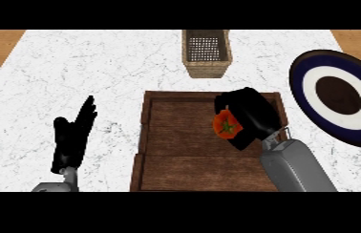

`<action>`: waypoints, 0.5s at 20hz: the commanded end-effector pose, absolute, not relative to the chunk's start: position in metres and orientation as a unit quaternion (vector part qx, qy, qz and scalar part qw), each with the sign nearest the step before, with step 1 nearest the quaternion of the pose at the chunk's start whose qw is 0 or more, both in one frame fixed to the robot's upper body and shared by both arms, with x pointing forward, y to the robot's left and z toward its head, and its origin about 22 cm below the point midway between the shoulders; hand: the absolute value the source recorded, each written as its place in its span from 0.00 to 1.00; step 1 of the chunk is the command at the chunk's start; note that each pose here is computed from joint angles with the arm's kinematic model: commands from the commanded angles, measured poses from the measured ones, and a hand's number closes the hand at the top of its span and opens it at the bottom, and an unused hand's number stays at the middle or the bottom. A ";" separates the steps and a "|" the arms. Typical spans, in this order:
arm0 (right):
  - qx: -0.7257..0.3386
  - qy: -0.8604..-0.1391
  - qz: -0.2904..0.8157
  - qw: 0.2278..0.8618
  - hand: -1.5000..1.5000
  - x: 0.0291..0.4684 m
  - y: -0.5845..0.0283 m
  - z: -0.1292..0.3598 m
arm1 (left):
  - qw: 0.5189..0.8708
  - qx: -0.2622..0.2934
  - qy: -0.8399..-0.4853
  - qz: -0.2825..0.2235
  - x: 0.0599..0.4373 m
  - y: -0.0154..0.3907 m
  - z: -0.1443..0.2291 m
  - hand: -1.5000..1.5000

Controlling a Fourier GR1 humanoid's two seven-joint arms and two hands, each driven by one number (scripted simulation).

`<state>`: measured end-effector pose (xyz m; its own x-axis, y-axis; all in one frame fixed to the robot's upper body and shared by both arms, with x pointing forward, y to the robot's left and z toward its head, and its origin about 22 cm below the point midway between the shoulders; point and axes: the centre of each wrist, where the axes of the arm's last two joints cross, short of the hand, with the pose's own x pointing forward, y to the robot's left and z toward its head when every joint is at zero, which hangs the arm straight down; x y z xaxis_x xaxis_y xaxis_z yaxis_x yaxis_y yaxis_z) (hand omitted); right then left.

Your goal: Pick the tomato from the tray and place it in the plate

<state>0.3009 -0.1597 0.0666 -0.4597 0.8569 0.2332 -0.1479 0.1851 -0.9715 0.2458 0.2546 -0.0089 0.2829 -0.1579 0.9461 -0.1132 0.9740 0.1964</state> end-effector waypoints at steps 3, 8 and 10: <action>-0.376 -0.629 0.521 0.438 1.00 0.284 -0.224 0.056 | 0.800 0.115 -0.589 -0.014 0.235 0.252 -0.013 0.50; -0.413 -0.624 0.490 0.447 1.00 0.277 -0.264 0.058 | 0.795 0.119 -0.595 -0.015 0.252 0.239 -0.003 0.50; -0.420 -0.646 0.463 0.437 1.00 0.273 -0.255 0.070 | 0.793 0.116 -0.598 -0.006 0.235 0.253 -0.013 0.50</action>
<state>0.2842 -0.2438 0.0591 -0.2843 0.9435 0.1702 0.0582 0.1942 -0.9792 0.2476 0.2496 -0.0129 0.2838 -0.1585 0.9457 -0.1208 0.9725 0.1993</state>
